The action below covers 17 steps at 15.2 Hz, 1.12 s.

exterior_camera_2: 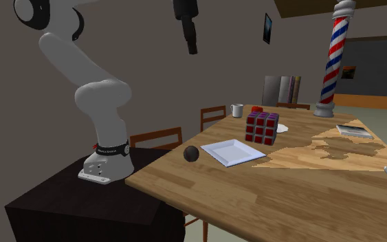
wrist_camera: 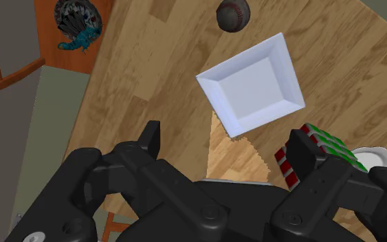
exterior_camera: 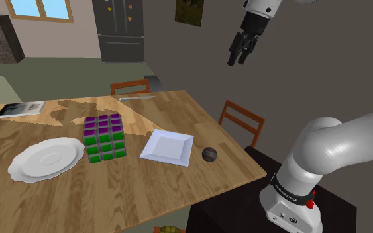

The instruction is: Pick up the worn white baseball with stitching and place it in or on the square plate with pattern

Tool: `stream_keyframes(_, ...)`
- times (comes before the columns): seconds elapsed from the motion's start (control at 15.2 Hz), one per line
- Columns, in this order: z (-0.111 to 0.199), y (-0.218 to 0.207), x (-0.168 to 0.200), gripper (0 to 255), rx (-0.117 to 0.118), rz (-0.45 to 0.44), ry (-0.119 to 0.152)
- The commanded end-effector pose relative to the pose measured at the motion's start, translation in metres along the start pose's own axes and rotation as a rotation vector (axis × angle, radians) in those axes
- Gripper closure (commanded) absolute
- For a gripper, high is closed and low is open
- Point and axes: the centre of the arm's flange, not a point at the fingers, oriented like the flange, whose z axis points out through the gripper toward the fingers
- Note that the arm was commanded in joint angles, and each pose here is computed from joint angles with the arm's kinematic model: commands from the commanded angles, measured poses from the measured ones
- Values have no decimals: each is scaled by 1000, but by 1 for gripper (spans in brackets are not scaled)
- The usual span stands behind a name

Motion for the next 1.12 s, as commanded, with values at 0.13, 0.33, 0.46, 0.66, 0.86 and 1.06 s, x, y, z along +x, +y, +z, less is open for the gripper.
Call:
stream_keyframes(0.13, 26, 0, -4, 0, 11, -31, -7)
stream_keyframes(0.33, 65, 0, -9, 0, 28, -77, -17)
stream_keyframes(0.46, 91, -1, -13, 0, 39, -108, -23)
stream_keyframes(0.66, 129, -1, -20, 0, 56, -154, -33)
stream_keyframes(0.86, 168, -3, -27, 0, 73, -200, -43)
stream_keyframes(1.06, 207, -4, -34, 0, 90, -246, -53)
